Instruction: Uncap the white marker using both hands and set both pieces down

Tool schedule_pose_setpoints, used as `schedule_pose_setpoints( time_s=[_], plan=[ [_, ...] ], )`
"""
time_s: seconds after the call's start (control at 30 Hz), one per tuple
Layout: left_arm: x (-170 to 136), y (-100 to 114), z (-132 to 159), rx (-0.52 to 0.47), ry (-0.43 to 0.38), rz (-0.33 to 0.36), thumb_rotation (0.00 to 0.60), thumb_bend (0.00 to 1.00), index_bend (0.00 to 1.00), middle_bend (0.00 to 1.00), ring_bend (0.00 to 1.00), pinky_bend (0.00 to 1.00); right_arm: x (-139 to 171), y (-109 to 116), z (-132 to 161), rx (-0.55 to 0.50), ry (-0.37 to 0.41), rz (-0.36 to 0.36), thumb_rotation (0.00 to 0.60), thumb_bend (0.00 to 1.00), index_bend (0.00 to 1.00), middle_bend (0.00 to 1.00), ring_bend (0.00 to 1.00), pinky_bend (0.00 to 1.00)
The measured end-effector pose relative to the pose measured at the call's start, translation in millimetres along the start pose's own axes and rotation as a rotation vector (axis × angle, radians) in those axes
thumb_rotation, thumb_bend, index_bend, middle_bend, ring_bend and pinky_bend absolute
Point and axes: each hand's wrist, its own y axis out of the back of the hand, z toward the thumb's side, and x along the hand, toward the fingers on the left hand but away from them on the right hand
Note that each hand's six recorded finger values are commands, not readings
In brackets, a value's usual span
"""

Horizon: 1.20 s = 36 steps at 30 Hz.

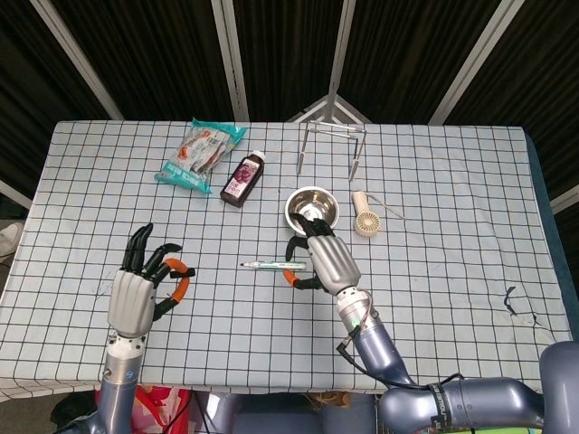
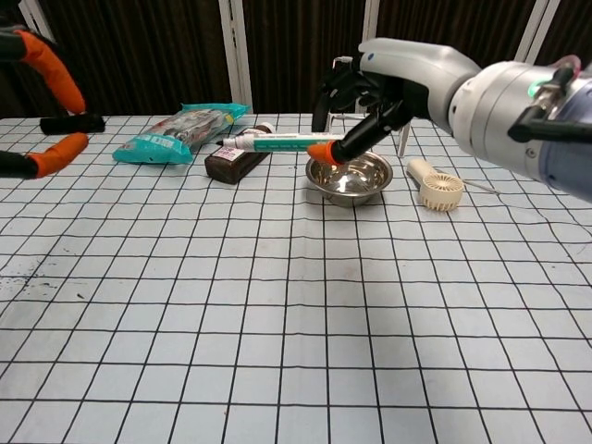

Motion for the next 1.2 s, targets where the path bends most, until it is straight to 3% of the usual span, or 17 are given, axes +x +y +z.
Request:
schedule_pose_setpoints(
  time_s=[0.23, 0.43, 0.7, 0.87, 0.93, 1.03, 1.13, 1.2],
  plan=[
    [-16, -8, -36, 0.007, 0.073, -0.049, 0.6, 0.51, 0.59, 0.34, 0.0, 0.09, 5, -4, -38, -0.009, -0.072, 0.003, 0.6, 0.48, 0.77, 0.1, 0.15, 0.07],
    [-27, -30, -70, -0.025, 0.133, -0.114, 0.6, 0.51, 0.58, 0.33, 0.0, 0.09, 11, -9, -57, -0.009, -0.094, 0.012, 0.6, 0.48, 0.77, 0.1, 0.15, 0.07],
    [-33, -78, -94, -0.145, 0.185, -0.218, 0.6, 0.51, 0.57, 0.31, 0.0, 0.09, 14, -23, -70, -0.015, -0.104, 0.035, 0.6, 0.48, 0.77, 0.1, 0.15, 0.07],
    [-36, -111, -97, -0.184, 0.205, -0.293, 0.6, 0.51, 0.51, 0.27, 0.0, 0.09, 13, -28, -73, -0.011, -0.107, 0.045, 0.6, 0.48, 0.77, 0.1, 0.15, 0.07],
    [-38, -122, -98, -0.214, 0.227, -0.32, 0.6, 0.5, 0.47, 0.24, 0.0, 0.09, 13, -30, -75, -0.009, -0.111, 0.049, 0.6, 0.48, 0.77, 0.1, 0.15, 0.07],
    [-40, -136, -95, -0.274, 0.259, -0.355, 0.6, 0.49, 0.31, 0.12, 0.0, 0.06, 11, -33, -78, -0.009, -0.118, 0.055, 0.6, 0.48, 0.77, 0.1, 0.15, 0.07],
    [-40, -138, -92, -0.29, 0.254, -0.366, 0.6, 0.49, 0.14, 0.03, 0.0, 0.03, 9, -37, -80, -0.006, -0.123, 0.063, 0.6, 0.48, 0.77, 0.1, 0.15, 0.07],
    [-39, -134, -88, -0.305, 0.24, -0.365, 0.6, 0.49, 0.11, 0.02, 0.0, 0.03, 7, -40, -83, -0.004, -0.126, 0.066, 0.6, 0.48, 0.77, 0.1, 0.15, 0.07]
  ],
)
